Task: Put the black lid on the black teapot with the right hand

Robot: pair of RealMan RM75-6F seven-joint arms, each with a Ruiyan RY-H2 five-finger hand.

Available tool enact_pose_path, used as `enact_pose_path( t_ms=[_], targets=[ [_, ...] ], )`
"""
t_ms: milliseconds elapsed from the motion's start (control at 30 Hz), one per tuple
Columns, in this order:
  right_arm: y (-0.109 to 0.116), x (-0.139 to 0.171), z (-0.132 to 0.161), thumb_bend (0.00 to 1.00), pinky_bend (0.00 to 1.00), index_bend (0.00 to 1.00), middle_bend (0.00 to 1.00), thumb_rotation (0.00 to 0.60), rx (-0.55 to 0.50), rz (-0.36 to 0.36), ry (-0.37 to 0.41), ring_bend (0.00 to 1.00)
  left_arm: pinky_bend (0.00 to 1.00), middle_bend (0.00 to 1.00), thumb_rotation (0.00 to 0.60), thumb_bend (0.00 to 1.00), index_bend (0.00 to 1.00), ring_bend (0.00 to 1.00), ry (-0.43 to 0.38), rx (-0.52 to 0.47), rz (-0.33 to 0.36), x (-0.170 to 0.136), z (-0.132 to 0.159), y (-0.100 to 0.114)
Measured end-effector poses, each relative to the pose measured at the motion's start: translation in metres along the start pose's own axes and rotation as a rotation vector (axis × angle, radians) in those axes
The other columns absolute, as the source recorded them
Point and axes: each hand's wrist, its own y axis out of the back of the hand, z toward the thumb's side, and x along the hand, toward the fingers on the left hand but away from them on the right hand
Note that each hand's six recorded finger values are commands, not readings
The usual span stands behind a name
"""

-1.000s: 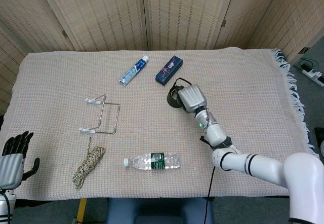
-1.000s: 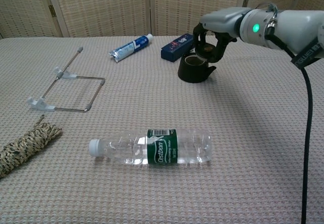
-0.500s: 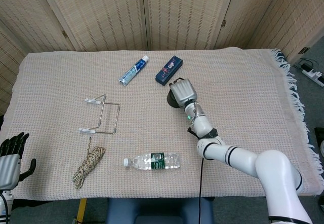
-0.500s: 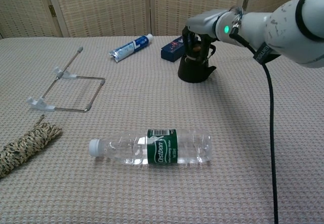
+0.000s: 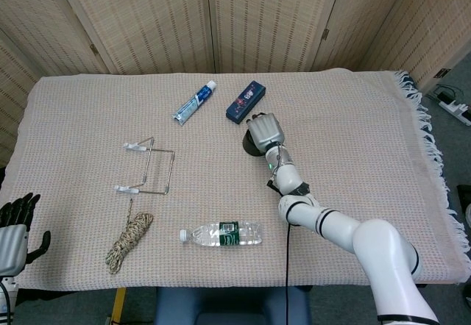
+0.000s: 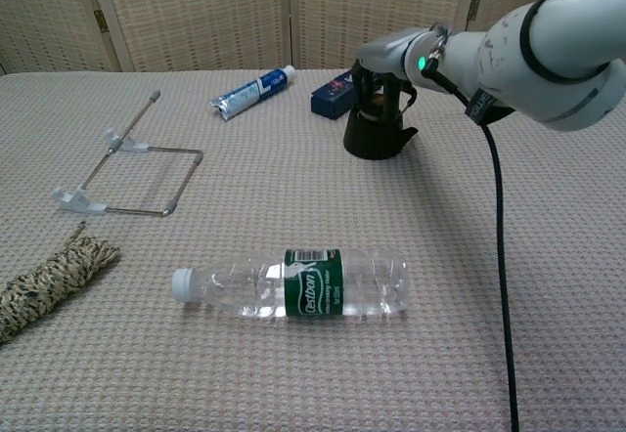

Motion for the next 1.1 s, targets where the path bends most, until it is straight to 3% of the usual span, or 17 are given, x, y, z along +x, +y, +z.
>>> enact_pose_path(
  t_ms=[267,667,1100],
  targets=[
    [-0.003,0.007,-0.004,0.34,0.75,0.16,0.15,0.6,0.002,0.015,0.018,0.79,0.0,0.0,0.6,0.43,0.0,0.0,-0.008,-0.001,0.0,0.001,0.002,0.0],
    [-0.009,0.048,-0.01,0.34,0.75,0.16,0.2,0.6,-0.047,0.01,0.12,0.8,0.0,0.0,0.6,0.43,0.0,0.0,-0.035,-0.004,0.003,0.002,0.011,0.0],
    [-0.03,0.048,-0.001,0.34,0.75,0.16,0.23,0.6,-0.038,0.044,0.146,0.8,0.0,0.0,0.6,0.43,0.0,0.0,-0.028,-0.002,0.006,0.0,0.009,0.001]
  ],
)
